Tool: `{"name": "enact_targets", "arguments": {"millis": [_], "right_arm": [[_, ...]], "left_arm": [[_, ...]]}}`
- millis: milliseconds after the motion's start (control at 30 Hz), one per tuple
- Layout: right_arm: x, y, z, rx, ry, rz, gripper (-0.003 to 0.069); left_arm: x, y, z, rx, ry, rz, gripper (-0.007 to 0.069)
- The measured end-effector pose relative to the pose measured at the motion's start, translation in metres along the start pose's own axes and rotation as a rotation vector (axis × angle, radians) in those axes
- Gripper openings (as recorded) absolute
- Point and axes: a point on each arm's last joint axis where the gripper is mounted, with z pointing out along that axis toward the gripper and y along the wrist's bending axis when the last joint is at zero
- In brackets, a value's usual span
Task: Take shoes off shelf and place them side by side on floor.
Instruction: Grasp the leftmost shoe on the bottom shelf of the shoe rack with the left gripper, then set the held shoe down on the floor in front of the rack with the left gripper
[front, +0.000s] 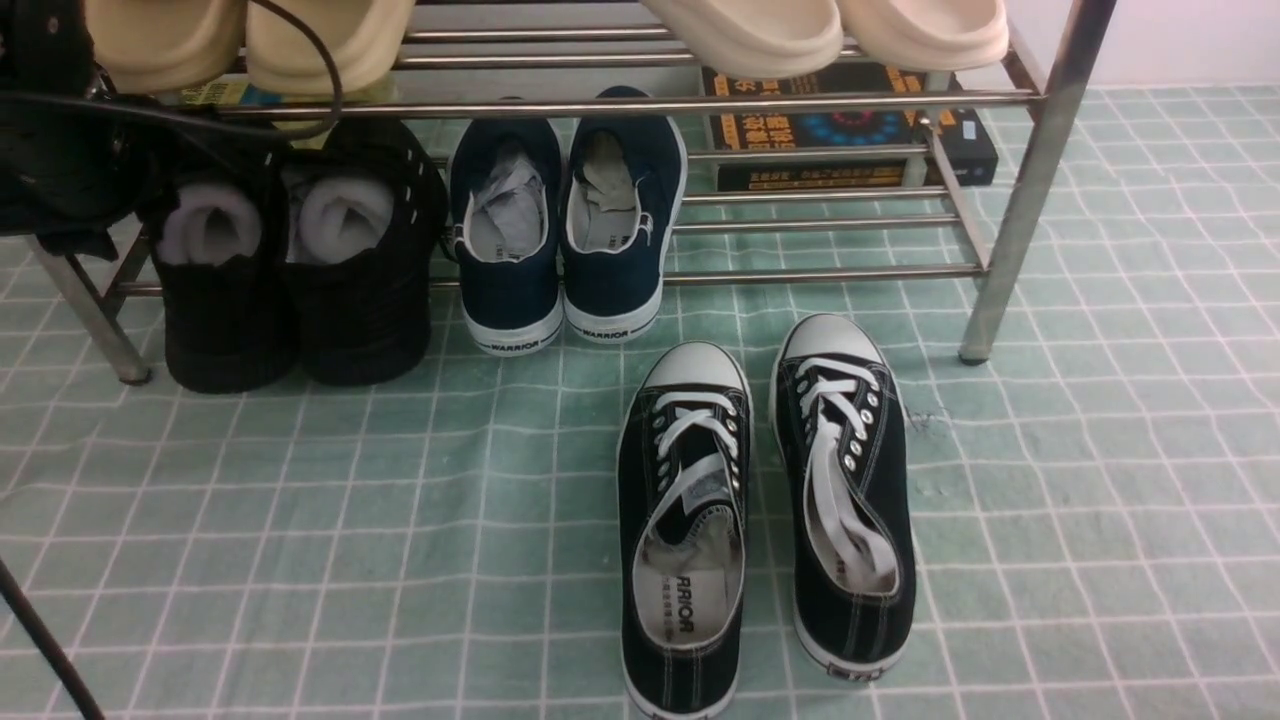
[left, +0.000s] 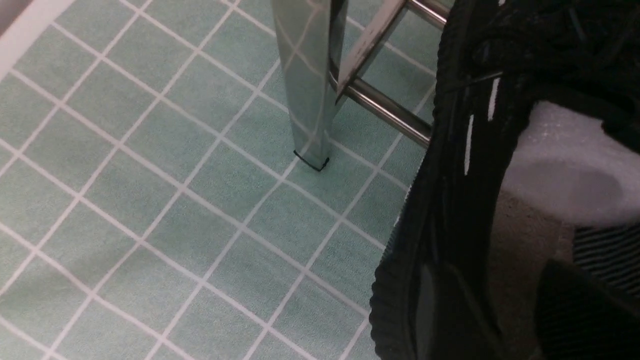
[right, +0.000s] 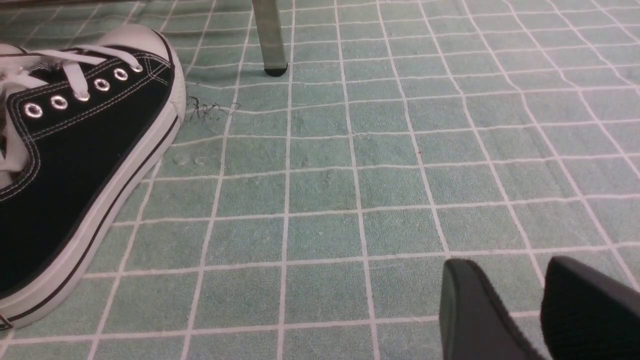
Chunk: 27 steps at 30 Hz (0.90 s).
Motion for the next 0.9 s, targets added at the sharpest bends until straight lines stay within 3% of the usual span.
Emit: {"name": "enact_targets", "arguments": {"millis": [167, 367, 500, 633, 767, 900], "right_arm": [[0.000, 0.000, 0.000, 0.000, 0.000, 0.000, 0.0237], [0.000, 0.000, 0.000, 0.000, 0.000, 0.000, 0.0237], [0.000, 0.000, 0.000, 0.000, 0.000, 0.000, 0.0237], [0.000, 0.000, 0.000, 0.000, 0.000, 0.000, 0.0237], [0.000, 0.000, 0.000, 0.000, 0.000, 0.000, 0.0237], [0.000, 0.000, 0.000, 0.000, 0.000, 0.000, 0.0237]], "left_arm": [[0.004, -0.002, 0.022, -0.045, 0.014, 0.030, 0.0412], [0.010, -0.005, 0.041, -0.055, 0.037, 0.040, 0.0421], [0.014, -0.007, 0.053, -0.050, 0.043, 0.038, 0.0331], [0.017, -0.007, 0.055, -0.064, 0.077, 0.056, 0.0058], [0.017, -0.003, 0.038, -0.063, 0.119, 0.106, 0.0011], [0.010, 0.010, -0.013, -0.068, 0.136, 0.150, 0.0011]]}}
